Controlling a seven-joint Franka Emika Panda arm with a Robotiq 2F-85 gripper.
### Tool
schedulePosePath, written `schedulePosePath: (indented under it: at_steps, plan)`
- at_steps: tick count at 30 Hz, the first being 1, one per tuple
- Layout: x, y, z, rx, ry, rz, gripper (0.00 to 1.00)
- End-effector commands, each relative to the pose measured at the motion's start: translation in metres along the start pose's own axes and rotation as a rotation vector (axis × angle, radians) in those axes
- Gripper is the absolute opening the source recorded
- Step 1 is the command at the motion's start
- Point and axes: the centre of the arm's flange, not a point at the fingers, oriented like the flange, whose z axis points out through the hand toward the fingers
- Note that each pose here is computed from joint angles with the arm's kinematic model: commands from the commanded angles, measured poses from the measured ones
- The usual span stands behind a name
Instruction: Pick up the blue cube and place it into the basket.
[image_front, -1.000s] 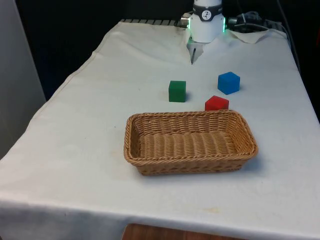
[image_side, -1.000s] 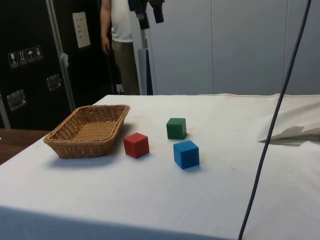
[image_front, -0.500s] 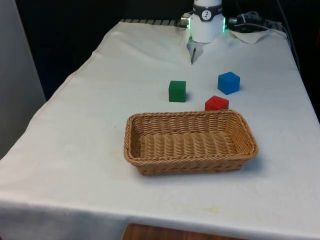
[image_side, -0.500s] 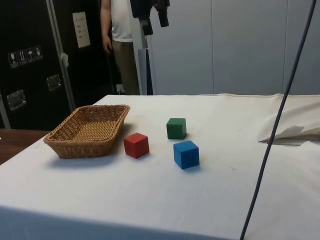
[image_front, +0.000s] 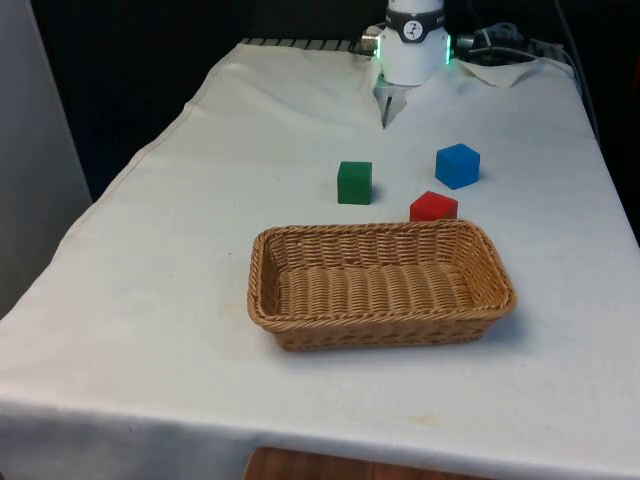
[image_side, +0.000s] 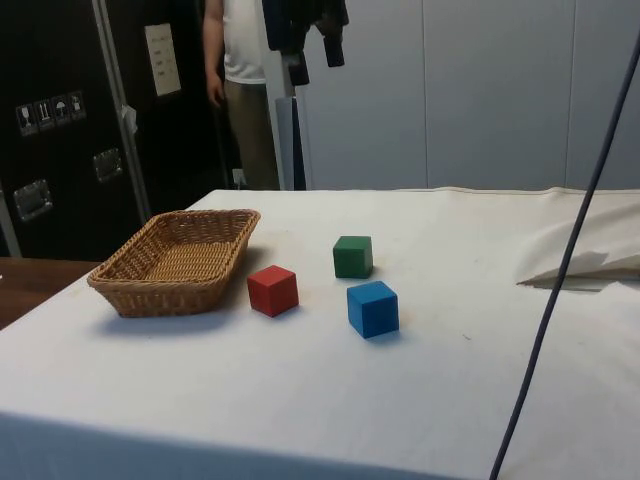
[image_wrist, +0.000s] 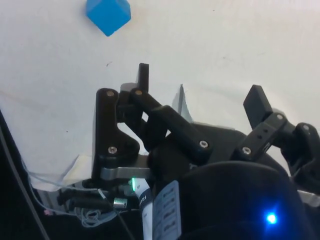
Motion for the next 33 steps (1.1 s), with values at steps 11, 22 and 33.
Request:
schedulePosePath:
  at_steps: [11, 22, 33]
  plan:
    - [-0.019, -0.021, 0.017, 0.024, 0.045, 0.039, 1.00]
    - [-0.033, -0.039, 0.036, 0.043, 0.074, 0.068, 1.00]
    - [-0.050, -0.055, 0.057, 0.069, 0.095, 0.098, 1.00]
